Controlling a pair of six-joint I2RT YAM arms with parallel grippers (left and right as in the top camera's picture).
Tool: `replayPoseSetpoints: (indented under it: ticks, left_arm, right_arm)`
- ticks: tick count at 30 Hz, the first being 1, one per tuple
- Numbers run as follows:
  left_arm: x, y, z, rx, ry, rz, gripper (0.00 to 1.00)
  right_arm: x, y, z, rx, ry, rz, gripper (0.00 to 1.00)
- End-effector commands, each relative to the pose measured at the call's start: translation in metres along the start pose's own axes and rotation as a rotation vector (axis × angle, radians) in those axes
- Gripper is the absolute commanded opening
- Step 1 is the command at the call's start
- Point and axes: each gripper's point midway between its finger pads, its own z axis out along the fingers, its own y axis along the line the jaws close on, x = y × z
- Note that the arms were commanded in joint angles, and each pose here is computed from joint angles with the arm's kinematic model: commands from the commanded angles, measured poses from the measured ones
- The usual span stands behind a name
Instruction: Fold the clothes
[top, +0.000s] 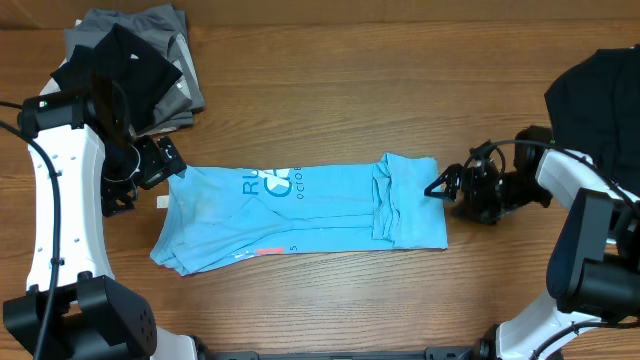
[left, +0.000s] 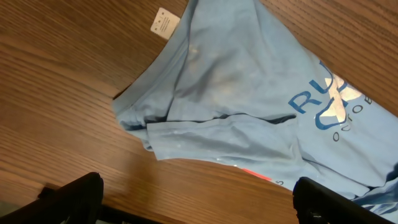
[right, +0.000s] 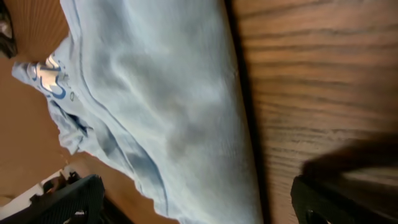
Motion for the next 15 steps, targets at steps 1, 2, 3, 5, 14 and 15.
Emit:
replayPoseSetpoints:
  ticks: [1,2,3,5,14,15]
  left_arm:
    - [0.003,-0.003,-0.003,0.012,-0.008,0.029,1.00]
    - [0.002,-0.003,-0.003,0.013,-0.009,0.029,1.00]
    - [0.002,-0.003,-0.003,0.013,-0.010,0.029,1.00]
    - [0.002,-0.003,-0.003,0.013,-0.010,0.029,1.00]
    - [0.002,-0.003,-0.003,0.012,-0.011,0.030,1.00]
    - [0.002,-0.003,-0.003,0.012,-0.010,0.030,1.00]
  right_arm:
    - [0.012,0.000,0.013,-0.056,0.010,-0.008,1.00]
    - [0.013,-0.001,0.015,-0.058,0.009,-0.003,0.99]
    - [0.015,-0.003,0.019,-0.056,0.006,0.017,0.98]
    - [0.016,-0.006,0.027,-0.055,-0.002,0.055,0.97]
    - [0.015,-0.007,0.037,-0.042,-0.015,0.116,0.26]
    - [0.014,-0.007,0.037,-0.042,-0.018,0.116,0.11]
